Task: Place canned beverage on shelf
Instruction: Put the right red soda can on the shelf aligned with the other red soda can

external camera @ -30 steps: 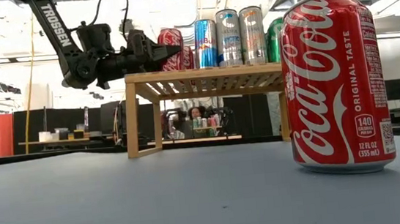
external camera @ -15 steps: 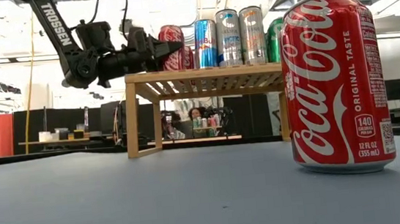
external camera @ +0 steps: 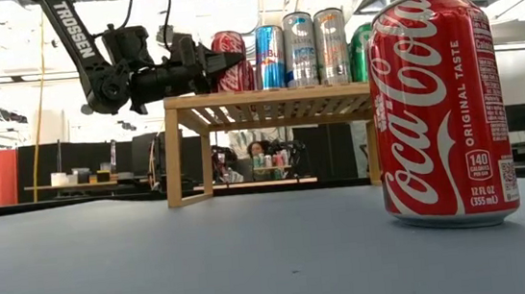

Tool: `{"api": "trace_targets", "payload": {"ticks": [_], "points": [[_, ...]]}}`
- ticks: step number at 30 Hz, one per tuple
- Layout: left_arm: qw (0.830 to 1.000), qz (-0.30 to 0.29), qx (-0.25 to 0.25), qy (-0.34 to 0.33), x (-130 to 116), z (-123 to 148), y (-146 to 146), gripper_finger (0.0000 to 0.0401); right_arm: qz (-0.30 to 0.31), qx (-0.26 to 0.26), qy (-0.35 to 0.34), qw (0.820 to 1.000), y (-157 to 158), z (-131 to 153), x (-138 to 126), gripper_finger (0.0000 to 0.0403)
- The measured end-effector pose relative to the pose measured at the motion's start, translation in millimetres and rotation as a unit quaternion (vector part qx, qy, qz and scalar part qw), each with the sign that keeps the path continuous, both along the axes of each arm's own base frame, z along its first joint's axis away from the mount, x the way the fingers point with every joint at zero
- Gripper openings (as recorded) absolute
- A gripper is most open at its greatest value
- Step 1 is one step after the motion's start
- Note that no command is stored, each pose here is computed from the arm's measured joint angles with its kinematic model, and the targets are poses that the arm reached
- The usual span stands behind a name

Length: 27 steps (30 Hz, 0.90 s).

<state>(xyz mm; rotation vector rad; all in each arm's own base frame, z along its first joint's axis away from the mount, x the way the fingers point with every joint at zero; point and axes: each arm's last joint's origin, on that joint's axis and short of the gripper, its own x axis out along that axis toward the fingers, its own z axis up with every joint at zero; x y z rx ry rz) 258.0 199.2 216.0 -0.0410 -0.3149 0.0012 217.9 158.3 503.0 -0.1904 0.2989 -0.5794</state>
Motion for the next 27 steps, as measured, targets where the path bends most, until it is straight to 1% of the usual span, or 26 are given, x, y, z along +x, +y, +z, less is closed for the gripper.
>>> {"api": "trace_targets", "payload": {"ticks": [4,5,11,16,18,21,23,27], "points": [[1.0,-0.002,-0.004,-0.005,5.3,-2.7,-1.3,0.0297,0.0,0.0,0.0,1.0,-0.1,0.0,-0.1,0.0286],[1.0,-0.007,-0.015,-0.005,6.9,-4.8,-0.4,0.0297,0.0,-0.001,0.001,1.0,0.0,0.0,0.0,0.0286],[0.999,-0.023,-0.04,-0.018,18.0,-13.1,11.1,0.0297,0.004,0.006,0.001,1.0,0.4,-0.2,0.0,0.0286],[0.997,-0.053,-0.047,-0.007,13.2,-13.4,19.2,0.0297,0.011,0.021,0.0,1.0,1.3,-0.5,0.1,0.0286],[0.996,-0.064,-0.058,-0.004,8.5,-13.6,22.7,0.0297,0.012,0.022,0.001,1.0,1.5,-0.6,0.1,0.0286],[0.995,-0.065,-0.072,-0.002,5.0,-13.2,27.1,0.0299,0.015,0.024,0.004,1.0,1.3,-0.8,0.3,0.0286],[0.995,-0.064,-0.072,-0.002,4.3,-13.3,28.0,0.0304,0.013,0.022,0.005,1.0,0.5,-0.9,0.8,0.0286],[0.996,-0.073,-0.054,0.001,7.7,-13.6,23.7,0.0313,0.007,0.021,0.006,1.0,-2.2,-1.0,2.6,0.0286]]}}
